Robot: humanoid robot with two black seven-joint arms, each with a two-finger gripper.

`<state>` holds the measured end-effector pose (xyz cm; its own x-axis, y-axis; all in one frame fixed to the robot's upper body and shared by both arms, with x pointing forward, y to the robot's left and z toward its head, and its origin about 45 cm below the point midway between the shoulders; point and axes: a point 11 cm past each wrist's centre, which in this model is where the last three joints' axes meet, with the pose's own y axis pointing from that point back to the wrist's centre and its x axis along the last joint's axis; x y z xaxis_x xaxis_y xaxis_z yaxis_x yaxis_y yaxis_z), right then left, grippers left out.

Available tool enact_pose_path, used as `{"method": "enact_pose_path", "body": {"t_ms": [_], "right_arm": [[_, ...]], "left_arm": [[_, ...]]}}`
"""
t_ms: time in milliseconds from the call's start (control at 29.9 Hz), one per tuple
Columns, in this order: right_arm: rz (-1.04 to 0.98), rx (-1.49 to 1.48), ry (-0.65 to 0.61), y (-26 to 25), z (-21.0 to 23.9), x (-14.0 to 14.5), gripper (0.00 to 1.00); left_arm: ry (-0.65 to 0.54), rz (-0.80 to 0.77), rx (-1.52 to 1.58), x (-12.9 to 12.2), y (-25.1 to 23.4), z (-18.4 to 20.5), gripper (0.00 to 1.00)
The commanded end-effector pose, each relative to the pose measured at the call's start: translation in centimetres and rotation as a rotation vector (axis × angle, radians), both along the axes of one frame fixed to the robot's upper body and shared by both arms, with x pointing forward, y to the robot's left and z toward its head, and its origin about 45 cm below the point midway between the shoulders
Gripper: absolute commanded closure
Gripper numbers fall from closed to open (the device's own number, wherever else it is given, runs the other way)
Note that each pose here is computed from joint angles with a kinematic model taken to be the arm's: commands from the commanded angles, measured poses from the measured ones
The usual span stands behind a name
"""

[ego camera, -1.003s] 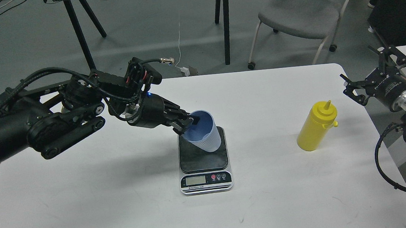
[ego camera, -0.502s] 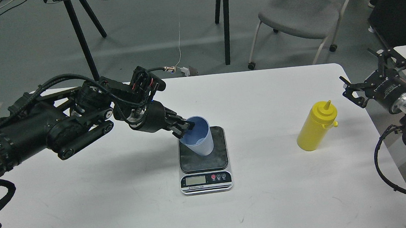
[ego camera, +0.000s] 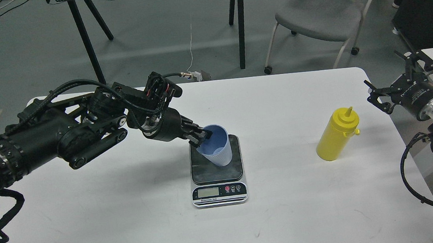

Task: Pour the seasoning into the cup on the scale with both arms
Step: 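Release the cup and raise the left gripper away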

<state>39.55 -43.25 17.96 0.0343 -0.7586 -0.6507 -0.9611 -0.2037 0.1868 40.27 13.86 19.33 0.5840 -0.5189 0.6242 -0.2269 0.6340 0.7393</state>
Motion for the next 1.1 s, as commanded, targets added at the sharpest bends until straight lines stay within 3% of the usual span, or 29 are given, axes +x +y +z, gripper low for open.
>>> {"method": "enact_pose_path", "body": {"t_ms": [0, 33, 267, 435, 535, 635, 702, 836, 936, 1070], "right_arm": [[0.002, 0.001, 0.001, 0.1, -0.1, 0.0, 0.01], [0.002, 0.001, 0.001, 0.1, -0.1, 0.0, 0.01], [0.003, 0.002, -0.001, 0.2, 0.0, 0.0, 0.01], [-0.004, -0.002, 0.004, -0.2, -0.1, -0.2, 0.01], [-0.013, -0.006, 0.0, -0.8, 0.1, -0.3, 0.01], [-0.051, -0.017, -0.001, -2.7, 0.6, -1.1, 0.01], [-0.086, -0.032, 0.007, -4.8, 1.0, -2.0, 0.01], [-0.162, -0.009, 0.047, -8.4, 0.8, -4.8, 0.01], [-0.192, 0.083, 0.101, -9.5, -0.1, -7.5, 0.01], [-0.159, 0.244, 0.18, -6.8, -2.5, -11.7, 0.0]], "left_arm": [[0.038, 0.031, -0.062, -0.1, -0.3, 0.5, 0.35], [0.046, 0.039, -0.076, -0.1, -0.3, 0.6, 0.29], [0.038, 0.059, -0.112, 0.5, -0.2, 2.0, 0.2], [0.016, 0.245, -0.473, 4.7, 1.6, 12.5, 0.13], [0.037, 0.402, -0.808, 7.0, 5.2, 20.1, 0.1], [0.114, 0.596, -1.121, 9.1, 10.3, 22.7, 0.08], [0.162, 0.74, -1.316, 10.2, 14.2, 22.6, 0.07], [0.211, 1.035, -1.574, 10.6, 22.1, 17.5, 0.06], [0.239, 1.148, -1.615, 9.5, 24.6, 13.7, 0.05], [0.272, 1.228, -1.636, 8.3, 25.9, 10.3, 0.05]]}}
